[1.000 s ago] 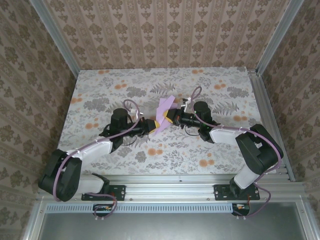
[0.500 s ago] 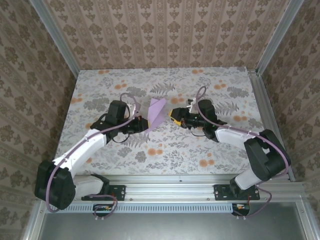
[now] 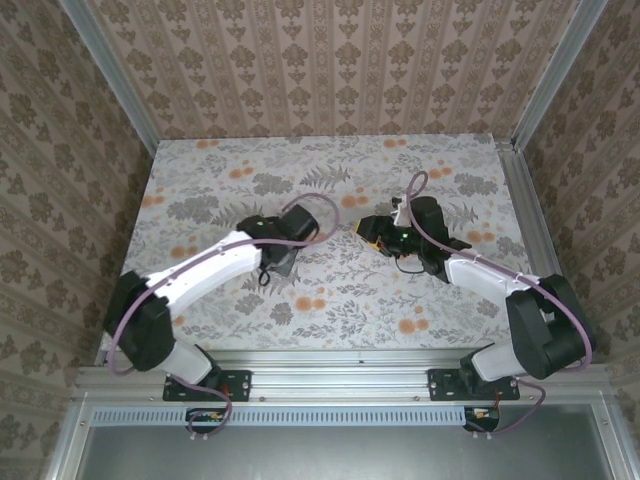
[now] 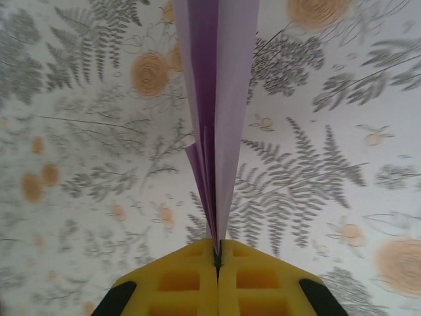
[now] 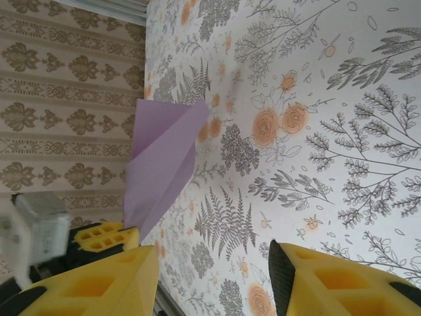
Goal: Fold a paper plane with a square sheet of paper (pick it up from the middle)
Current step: Turn over the paper at the center of the table.
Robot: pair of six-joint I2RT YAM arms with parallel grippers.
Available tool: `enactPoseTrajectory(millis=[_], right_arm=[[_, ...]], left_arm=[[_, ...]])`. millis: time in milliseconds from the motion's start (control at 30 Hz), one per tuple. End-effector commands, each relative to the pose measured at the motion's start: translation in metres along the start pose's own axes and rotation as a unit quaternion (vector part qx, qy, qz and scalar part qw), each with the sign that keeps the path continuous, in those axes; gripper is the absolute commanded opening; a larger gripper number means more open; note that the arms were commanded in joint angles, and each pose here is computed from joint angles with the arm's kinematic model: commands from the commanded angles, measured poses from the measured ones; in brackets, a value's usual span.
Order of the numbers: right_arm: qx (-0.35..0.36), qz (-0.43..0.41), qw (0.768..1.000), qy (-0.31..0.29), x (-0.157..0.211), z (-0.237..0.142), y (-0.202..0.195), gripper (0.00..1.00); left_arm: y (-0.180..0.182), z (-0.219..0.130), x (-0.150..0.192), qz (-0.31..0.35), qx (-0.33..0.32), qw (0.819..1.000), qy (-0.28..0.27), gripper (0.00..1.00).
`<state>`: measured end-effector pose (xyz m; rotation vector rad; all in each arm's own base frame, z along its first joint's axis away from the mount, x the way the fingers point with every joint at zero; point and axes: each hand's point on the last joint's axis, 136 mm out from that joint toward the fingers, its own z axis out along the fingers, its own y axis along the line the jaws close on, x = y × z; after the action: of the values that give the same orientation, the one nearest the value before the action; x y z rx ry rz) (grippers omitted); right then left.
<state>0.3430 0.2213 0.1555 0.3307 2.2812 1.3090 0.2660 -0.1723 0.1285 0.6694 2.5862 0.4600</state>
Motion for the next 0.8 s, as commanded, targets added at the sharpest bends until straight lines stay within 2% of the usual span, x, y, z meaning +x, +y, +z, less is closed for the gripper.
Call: enactPoseTrajectory(millis=[0, 67, 367, 533, 767], right_arm=[[0.012, -0.012, 1.0, -0.015, -0.003, -0.015, -0.005, 0.51], [0.015, -0.009, 1.0, -0.021, -0.007, -0.021, -0.009, 0.51], [0.042, -0.004, 0.999, -0.027, -0.019, -0.049, -0.036, 0.53], [0.053, -0.001, 0.998, -0.031, -0.02, -0.056, -0.047, 0.53], [0.059, 0.006, 0.998, -0.027, -0.014, -0.056, -0.058, 0.53]], left_arm=[[0.009, -0.002, -0.002, 0.065, -0.101, 0.993, 0.006, 0.07], [-0.013, 0.003, -0.006, 0.09, -0.1, 0.991, 0.008, 0.07], [-0.115, 0.023, -0.008, 0.162, -0.023, 0.987, 0.004, 0.13], [-0.15, 0.024, -0.004, 0.173, 0.029, 0.985, 0.0, 0.24], [-0.17, 0.007, 0.0, 0.138, 0.144, 0.98, -0.011, 0.5]])
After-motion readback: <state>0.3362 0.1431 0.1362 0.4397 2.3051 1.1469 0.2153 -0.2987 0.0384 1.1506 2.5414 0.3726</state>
